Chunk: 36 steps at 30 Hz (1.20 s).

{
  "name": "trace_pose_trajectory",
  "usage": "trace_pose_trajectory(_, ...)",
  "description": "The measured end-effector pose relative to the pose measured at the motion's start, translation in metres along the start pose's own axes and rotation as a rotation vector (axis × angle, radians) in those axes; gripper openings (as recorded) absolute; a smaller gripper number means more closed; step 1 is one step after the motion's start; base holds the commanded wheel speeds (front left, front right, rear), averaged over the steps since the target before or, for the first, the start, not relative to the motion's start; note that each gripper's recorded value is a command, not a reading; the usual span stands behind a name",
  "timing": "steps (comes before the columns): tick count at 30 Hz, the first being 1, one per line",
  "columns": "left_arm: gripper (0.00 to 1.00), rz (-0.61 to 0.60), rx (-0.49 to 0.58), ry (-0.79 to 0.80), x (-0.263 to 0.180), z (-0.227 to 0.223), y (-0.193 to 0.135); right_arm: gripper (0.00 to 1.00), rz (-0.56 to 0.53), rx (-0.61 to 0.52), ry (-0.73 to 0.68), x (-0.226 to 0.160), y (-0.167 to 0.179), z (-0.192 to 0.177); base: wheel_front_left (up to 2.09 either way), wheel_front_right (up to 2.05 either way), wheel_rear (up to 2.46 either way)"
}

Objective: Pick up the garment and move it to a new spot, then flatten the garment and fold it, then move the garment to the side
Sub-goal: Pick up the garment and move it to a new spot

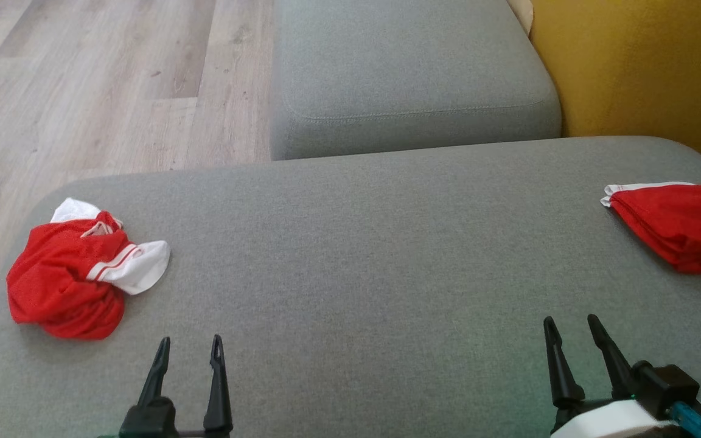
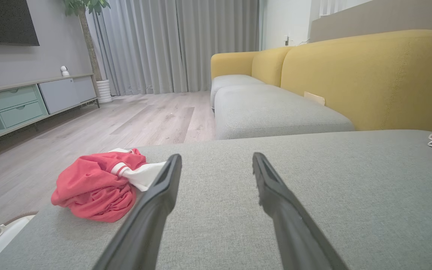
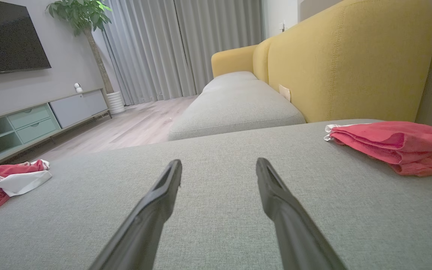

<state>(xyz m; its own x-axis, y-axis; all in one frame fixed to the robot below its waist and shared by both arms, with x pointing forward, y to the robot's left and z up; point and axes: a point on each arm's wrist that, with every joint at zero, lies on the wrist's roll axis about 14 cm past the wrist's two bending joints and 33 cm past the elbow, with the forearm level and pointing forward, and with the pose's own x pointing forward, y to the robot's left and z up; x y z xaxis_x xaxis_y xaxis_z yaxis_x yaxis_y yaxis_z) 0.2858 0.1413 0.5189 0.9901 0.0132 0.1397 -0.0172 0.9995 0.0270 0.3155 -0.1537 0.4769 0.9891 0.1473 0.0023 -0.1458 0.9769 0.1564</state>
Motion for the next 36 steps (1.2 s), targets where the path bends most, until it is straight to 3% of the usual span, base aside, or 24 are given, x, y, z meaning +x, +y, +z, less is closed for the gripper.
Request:
trace_pose_trajectory(17,1.0,0.028,0.012,0.008,-0.005,-0.003,0.009,1.0,0.04,0.002,0.047,0.002,0.012,-0.014,0.0,0.0,0.0)
trace_pose_trajectory(36,1.0,0.346,0.062,0.051,-0.059,-0.011,0.097,1.0,0.348,-0.01,0.143,0.04,0.109,-0.037,0.0,0.0,0.0)
